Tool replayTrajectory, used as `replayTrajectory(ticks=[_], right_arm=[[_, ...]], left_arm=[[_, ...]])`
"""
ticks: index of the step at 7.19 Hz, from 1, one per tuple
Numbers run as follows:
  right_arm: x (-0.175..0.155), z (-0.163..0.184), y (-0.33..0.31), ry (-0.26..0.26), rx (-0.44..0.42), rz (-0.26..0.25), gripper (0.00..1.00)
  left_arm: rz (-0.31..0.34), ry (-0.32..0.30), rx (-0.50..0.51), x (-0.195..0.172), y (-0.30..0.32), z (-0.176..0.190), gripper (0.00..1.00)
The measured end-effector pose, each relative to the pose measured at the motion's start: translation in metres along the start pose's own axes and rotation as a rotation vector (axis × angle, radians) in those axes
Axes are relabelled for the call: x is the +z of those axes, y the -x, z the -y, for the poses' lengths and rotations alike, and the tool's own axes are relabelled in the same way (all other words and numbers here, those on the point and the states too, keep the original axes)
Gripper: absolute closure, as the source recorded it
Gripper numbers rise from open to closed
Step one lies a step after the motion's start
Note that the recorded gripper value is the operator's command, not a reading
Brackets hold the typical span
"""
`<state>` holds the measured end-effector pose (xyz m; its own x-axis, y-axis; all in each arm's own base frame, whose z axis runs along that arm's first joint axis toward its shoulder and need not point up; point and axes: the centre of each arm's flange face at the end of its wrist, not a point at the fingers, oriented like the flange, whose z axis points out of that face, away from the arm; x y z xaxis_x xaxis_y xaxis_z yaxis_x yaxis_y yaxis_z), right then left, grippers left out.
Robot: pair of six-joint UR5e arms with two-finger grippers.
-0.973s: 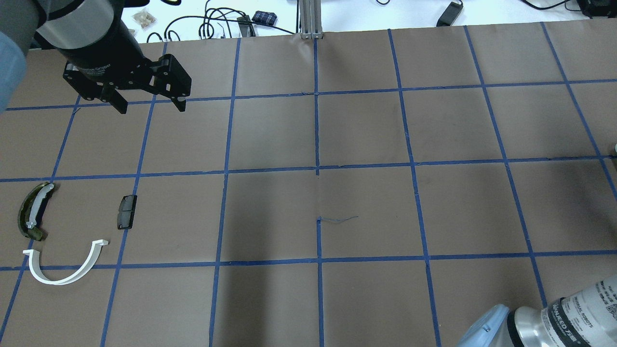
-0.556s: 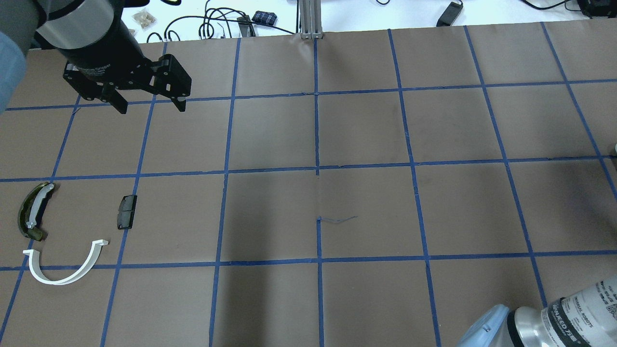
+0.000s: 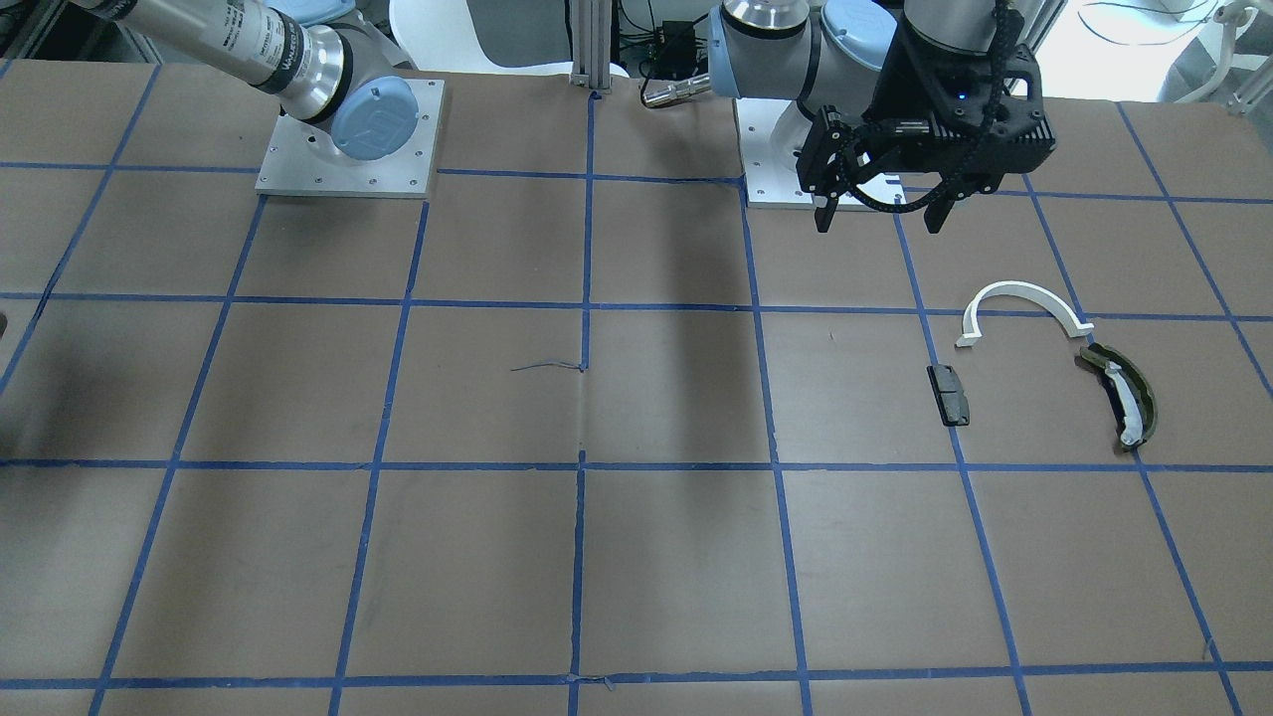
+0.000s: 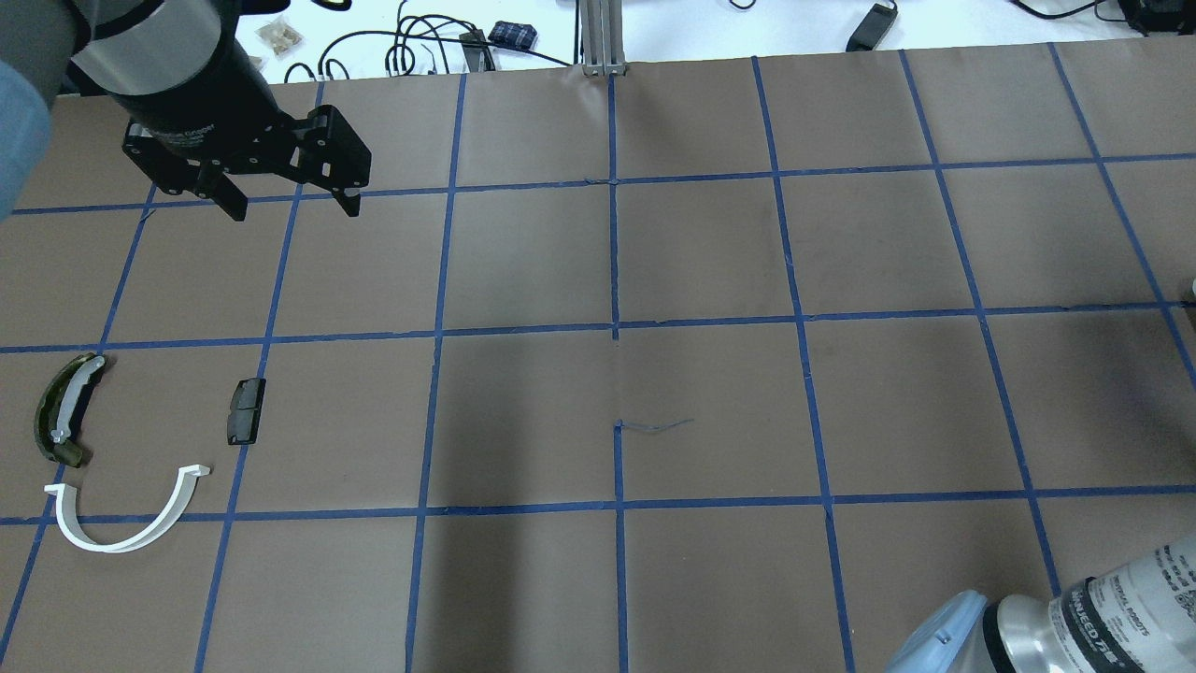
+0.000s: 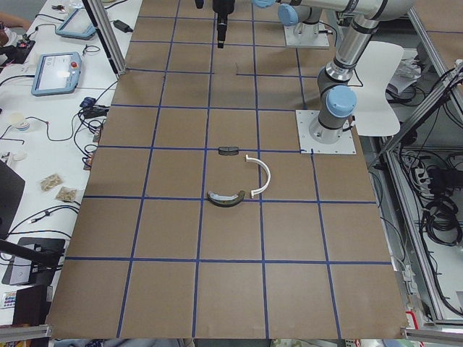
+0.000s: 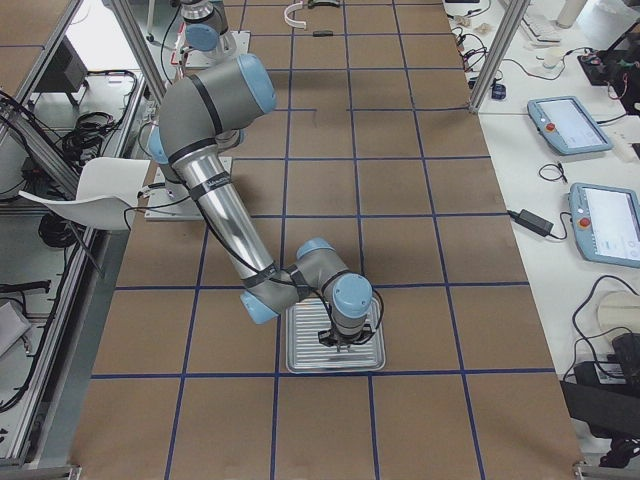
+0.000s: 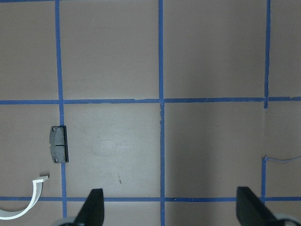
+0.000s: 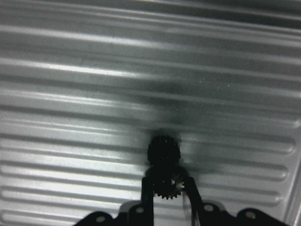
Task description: Place bearing gear from tray to pile
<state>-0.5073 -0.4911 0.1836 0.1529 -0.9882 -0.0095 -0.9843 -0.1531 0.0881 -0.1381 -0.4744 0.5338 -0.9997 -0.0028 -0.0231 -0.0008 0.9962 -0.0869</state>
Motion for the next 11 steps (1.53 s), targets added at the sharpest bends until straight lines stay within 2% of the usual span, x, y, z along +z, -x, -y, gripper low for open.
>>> replayTrajectory(ticks=[2, 4, 6, 8, 10, 11], right_arm=[[-0.017, -0.008, 0.0, 0.057, 0.011, 0.005, 0.95], [-0.051, -0.006, -0.002, 0.094, 0.058, -0.014, 0.96], [-0.11, 0.019, -0.007, 0.065, 0.197, -0.012, 0.96], [-0.199, 0.09, -0.032, 0.025, 0.375, -0.016, 0.96], [-0.287, 0.2, -0.063, -0.01, 0.55, -0.036, 0.95], [-0.318, 0.261, -0.079, -0.018, 0.627, -0.038, 0.95]], left_arm=[[-0.001, -0.003, 0.0, -0.001, 0.0, 0.0, 0.0], [-0.001, -0.003, 0.0, -0.002, 0.0, -0.001, 0.0], [-0.001, -0.003, -0.001, -0.002, 0.0, -0.001, 0.0], [-0.001, -0.004, -0.001, -0.002, 0.0, -0.001, 0.0], [-0.001, -0.004, -0.001, -0.002, 0.0, 0.0, 0.0], [-0.001, -0.004, -0.002, -0.002, 0.0, 0.0, 0.0]])
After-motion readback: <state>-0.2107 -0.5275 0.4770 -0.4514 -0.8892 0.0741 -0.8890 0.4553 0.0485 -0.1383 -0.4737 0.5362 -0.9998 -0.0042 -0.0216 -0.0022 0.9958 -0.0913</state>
